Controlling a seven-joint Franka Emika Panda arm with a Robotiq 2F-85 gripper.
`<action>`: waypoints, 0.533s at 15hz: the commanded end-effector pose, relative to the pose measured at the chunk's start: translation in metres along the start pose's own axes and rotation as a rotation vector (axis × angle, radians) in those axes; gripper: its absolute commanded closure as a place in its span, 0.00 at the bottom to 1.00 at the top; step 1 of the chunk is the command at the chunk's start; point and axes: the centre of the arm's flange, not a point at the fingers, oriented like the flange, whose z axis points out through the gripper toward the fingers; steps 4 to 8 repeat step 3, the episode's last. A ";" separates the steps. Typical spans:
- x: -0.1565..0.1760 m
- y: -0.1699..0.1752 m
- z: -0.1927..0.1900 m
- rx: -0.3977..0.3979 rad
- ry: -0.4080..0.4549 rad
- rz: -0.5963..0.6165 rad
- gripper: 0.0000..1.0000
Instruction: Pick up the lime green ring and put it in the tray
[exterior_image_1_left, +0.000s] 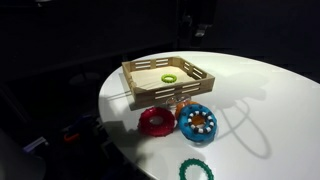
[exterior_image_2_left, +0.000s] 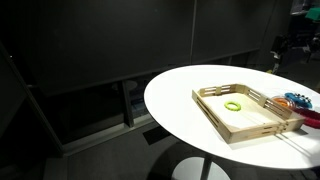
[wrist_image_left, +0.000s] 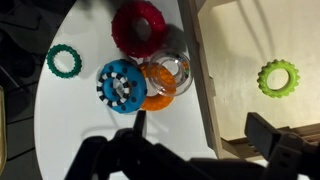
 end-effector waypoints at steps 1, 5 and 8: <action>0.000 0.001 -0.007 -0.002 0.000 -0.013 0.00; 0.000 0.002 -0.013 -0.001 0.004 -0.021 0.00; 0.000 0.002 -0.013 -0.001 0.004 -0.021 0.00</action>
